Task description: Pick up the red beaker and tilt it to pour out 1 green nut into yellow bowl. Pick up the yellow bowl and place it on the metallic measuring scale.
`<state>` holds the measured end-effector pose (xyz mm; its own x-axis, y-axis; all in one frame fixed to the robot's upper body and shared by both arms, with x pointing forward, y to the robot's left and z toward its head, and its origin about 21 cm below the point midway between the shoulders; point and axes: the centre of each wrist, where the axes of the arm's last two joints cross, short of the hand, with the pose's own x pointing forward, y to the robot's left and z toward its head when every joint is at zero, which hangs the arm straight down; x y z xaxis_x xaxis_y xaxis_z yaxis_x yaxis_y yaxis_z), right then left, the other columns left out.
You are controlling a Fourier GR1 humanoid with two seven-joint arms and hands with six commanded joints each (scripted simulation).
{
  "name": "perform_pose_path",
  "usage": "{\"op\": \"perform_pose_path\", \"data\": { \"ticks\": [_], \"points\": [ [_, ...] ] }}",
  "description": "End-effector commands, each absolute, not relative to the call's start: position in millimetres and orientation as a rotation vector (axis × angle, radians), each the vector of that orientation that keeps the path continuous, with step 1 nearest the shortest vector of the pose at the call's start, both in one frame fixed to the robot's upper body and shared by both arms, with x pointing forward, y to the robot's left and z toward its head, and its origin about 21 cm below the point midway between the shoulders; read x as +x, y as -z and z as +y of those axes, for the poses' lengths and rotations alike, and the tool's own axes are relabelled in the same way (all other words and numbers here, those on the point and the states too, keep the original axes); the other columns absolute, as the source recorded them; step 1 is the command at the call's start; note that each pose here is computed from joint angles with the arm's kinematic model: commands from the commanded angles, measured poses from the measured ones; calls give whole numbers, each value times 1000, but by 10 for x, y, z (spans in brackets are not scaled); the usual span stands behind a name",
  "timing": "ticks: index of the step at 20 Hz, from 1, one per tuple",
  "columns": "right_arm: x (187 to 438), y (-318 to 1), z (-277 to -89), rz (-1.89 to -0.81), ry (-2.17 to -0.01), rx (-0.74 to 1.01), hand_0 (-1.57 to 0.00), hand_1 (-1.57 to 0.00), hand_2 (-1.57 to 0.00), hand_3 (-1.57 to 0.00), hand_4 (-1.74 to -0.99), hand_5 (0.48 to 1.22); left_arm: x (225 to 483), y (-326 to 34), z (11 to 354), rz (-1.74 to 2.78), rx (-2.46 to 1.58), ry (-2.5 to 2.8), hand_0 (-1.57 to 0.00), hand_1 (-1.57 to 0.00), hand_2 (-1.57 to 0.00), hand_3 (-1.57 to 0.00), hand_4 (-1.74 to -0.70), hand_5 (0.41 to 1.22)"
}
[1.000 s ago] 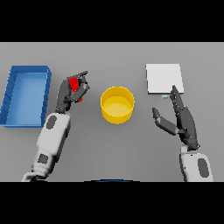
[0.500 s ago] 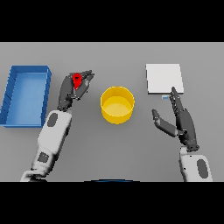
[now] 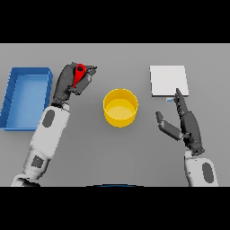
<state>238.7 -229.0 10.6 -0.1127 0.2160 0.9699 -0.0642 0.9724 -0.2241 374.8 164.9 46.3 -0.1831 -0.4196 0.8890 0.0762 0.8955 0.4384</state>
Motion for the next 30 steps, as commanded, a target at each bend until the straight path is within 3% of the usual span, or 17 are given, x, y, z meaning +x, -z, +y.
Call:
{"op": "perform_pose_path", "data": {
  "ticks": [1, 4, 8, 17, 20, 23, 29, 30],
  "points": [
    [2366, -91, -2307, -1662, -238, -117, 1, 1, 1, 1, -1277, 672, 3740, -480, 1669, -1699, 277, 474, -1565, -1565, -1565, -1560, -1616, 1165],
    [2348, -62, -2303, -1644, -238, -109, 1, 1, 1, 1, -1277, 679, 3728, -507, 1732, -1687, 299, 520, -1565, -1565, -1565, -1560, -1616, 1140],
    [2370, -103, -2272, -1663, -225, -97, 1, 1, 1, 1, -1274, 688, 3762, -709, 1655, -1669, 424, 795, -1569, -1569, -1569, -1566, -1690, 1124],
    [2358, -120, -2258, -1650, -245, -113, 1, 1, 1, 1, -1290, 694, 3890, -977, 1341, -1467, 712, 1494, -1571, -1571, -1571, -1570, -1734, 1196],
    [2328, -84, -2264, -1627, -208, -103, 1, 1, 1, 1, -1284, 678, 3962, -1093, 1226, -1362, 780, 1689, -1571, -1571, -1571, -1571, -1606, 1208],
    [2347, -96, -2224, -1628, -185, -81, 1, 1, 1, 1, -1279, 651, 3964, -1138, 1056, -1235, 855, 1857, -1571, -1571, -1571, -1355, -1663, 1214],
    [2345, -64, -2250, -1618, -157, -53, 1, 1, 1, 1, -1301, 607, 4021, -1254, 798, -1072, 993, 2118, -1571, -1571, -1571, -1203, -1709, 1219],
    [2325, -59, -2249, -1624, -157, -58, 1, 1, 1, 1, -1296, 606, 4011, -1253, 747, -1064, 1006, 2160, -1571, -1571, -1571, -1277, -1714, 1220]
  ]
}}
